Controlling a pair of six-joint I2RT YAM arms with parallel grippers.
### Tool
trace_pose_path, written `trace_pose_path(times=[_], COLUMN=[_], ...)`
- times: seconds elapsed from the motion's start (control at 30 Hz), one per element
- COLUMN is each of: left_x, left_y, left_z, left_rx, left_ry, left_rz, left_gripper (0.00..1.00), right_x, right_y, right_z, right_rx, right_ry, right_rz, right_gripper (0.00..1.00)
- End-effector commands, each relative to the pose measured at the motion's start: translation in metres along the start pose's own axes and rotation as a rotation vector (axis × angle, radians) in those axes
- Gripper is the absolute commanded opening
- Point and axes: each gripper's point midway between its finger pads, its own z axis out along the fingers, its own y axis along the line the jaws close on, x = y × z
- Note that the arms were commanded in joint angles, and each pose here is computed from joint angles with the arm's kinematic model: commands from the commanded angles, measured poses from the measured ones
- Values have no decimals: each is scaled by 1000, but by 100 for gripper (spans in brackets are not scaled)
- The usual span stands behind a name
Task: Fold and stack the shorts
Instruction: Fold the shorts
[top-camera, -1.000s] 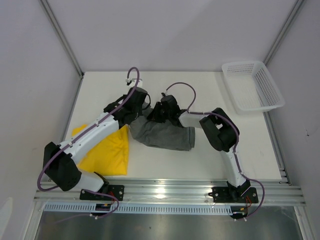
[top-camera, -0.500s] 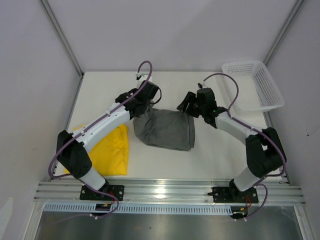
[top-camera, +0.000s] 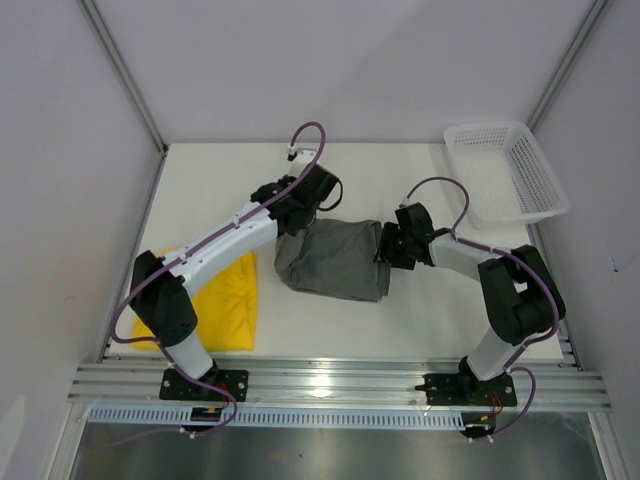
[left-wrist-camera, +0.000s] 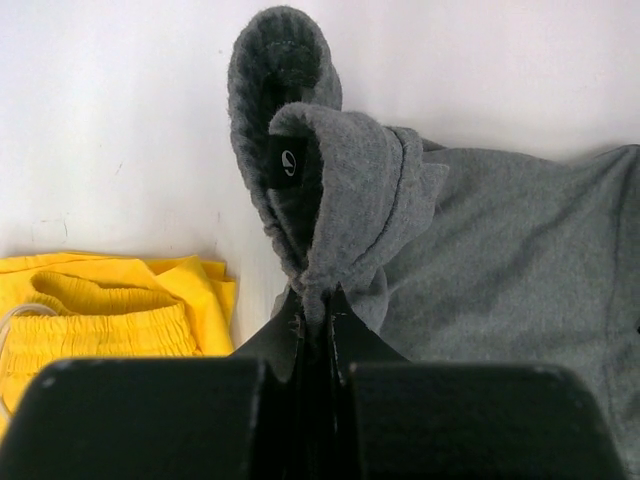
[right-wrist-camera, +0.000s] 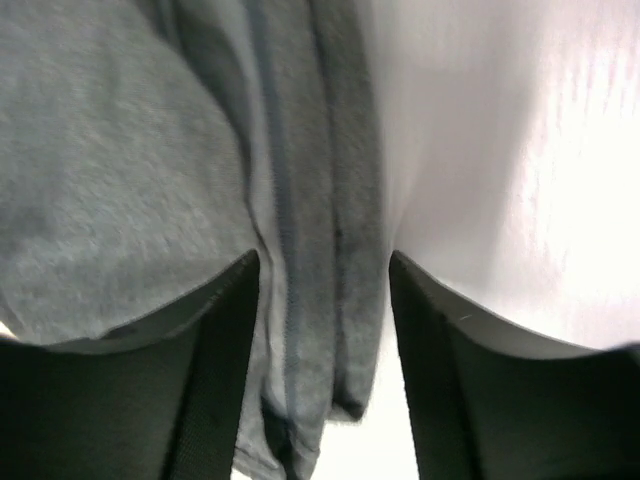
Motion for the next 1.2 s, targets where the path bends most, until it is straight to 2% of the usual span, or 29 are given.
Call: trace_pose_path(times=[0.0,0.3,0.7,1.17], left_x=[-24,-7,31,45], left_y=[-16,-63,-129,-160], left_z=[-14,-10,-2,16], left_rx=[0,24,101,119], left_ry=[-73,-53,16,56], left_rz=[-40,-22,-76,-221], left_gripper=[1,1,0,2], right_x=[8,18,22,24], right_y=[-4,-6,-5,-4], right_z=[7,9,13,14], right_rx=[24,17,-9,-38], right_ry=[14,25,45,49], right_rz=[-45,-44,-31,-3], right_gripper=[54,40,38,38])
